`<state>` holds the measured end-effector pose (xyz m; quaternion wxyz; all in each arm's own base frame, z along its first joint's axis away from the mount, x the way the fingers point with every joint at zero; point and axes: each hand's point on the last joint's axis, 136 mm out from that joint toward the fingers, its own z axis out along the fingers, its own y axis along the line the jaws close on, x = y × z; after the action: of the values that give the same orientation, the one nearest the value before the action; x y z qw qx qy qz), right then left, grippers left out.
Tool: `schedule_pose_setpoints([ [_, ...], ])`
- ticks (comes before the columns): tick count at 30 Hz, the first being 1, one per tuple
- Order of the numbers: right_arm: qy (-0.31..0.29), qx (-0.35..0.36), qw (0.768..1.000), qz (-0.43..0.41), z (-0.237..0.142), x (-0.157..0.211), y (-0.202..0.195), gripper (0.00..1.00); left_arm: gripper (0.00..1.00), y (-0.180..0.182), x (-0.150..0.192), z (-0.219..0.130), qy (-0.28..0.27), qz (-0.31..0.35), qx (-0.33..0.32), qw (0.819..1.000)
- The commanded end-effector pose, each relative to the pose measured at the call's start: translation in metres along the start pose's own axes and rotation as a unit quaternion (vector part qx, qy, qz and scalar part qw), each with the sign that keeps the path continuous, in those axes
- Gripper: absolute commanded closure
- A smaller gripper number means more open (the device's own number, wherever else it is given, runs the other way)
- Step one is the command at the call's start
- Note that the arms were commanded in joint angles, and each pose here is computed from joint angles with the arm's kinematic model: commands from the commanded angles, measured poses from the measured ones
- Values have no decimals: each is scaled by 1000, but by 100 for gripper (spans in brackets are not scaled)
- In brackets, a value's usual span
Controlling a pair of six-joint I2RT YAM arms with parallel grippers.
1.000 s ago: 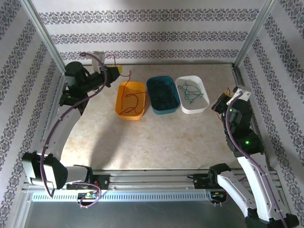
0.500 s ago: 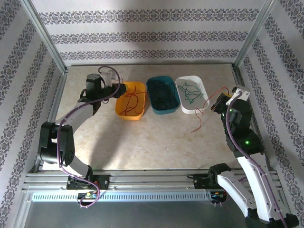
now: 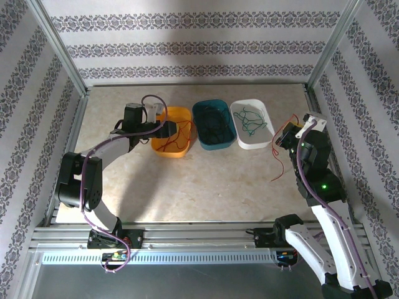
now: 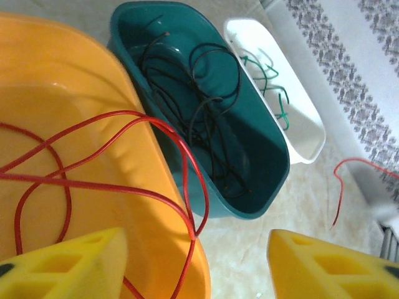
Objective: Untangle the cables
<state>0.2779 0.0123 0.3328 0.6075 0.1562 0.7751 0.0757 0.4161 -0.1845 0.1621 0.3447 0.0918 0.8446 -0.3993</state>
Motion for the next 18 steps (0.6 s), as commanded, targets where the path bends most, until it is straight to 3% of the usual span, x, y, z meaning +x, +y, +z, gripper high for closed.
schedule_pose_setpoints([
  [1,-4,-6,1000,9,1,0,0,100,32,-23,-10,-1,9,42,5,999],
  [5,-1,-11,1000,7,2,2,2,100,30,-4,-17,-5,-9,60,-87,994],
  [12,8,-17,1000,2,3,5,5,100,22,-20,-3,-5,20,15,-57,998],
  [18,13,-19,1000,3,6,8,6,100,15,3,14,1,7,-116,-92,989],
])
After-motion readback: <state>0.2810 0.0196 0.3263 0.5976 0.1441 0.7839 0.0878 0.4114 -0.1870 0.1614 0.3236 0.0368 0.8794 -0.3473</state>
